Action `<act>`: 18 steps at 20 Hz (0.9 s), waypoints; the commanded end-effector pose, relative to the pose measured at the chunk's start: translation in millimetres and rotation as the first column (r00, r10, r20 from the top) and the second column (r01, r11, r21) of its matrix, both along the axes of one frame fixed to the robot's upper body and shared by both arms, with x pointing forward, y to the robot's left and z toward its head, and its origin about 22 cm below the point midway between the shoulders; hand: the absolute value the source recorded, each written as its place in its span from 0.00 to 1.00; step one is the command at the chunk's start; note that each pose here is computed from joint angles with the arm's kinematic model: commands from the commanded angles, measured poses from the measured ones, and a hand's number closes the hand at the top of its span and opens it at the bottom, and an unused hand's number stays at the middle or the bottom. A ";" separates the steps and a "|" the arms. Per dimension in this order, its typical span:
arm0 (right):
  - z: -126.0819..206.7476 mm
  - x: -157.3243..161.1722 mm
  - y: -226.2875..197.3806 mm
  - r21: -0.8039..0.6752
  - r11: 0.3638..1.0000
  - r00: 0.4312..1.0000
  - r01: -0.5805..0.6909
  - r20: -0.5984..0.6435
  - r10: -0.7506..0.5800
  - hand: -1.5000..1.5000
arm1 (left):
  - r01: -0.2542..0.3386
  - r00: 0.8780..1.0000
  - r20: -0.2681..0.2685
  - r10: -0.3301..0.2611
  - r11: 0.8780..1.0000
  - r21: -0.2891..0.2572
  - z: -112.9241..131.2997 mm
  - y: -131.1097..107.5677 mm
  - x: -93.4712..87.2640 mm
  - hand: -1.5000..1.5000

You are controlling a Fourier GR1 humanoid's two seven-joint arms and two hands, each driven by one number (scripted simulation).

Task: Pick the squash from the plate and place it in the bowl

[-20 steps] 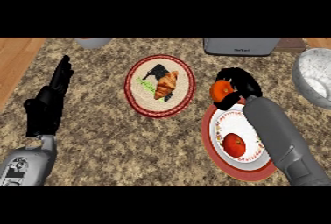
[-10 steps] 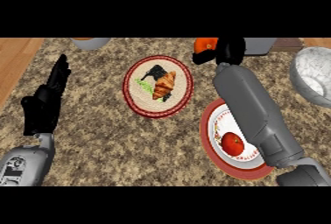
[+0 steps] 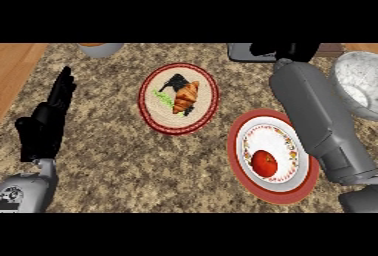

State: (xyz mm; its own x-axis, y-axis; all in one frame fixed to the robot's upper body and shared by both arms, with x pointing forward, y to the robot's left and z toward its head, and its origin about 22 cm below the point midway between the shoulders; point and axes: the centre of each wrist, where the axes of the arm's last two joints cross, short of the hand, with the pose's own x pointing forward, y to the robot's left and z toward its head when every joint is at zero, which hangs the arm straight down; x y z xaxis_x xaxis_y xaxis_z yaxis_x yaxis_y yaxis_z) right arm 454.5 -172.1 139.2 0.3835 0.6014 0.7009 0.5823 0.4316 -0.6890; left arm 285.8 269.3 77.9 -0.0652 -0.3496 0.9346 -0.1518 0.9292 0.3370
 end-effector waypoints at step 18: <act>-42.5 -65.9 -262.1 -0.275 0.884 0.924 0.377 0.051 -0.378 1.00 | 0.026 0.999 0.037 -0.025 1.000 -0.017 4.3 -12.3 2.0 0.50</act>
State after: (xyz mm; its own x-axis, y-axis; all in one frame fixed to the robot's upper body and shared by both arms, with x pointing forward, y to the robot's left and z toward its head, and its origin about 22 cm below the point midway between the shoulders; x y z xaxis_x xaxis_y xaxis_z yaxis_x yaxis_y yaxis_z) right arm 409.7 -393.8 107.1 0.5263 0.5845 0.6176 0.7172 0.0850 -0.6917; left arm 289.7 254.8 79.0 -0.0947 -0.3431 0.9345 -0.1438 0.9336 0.3281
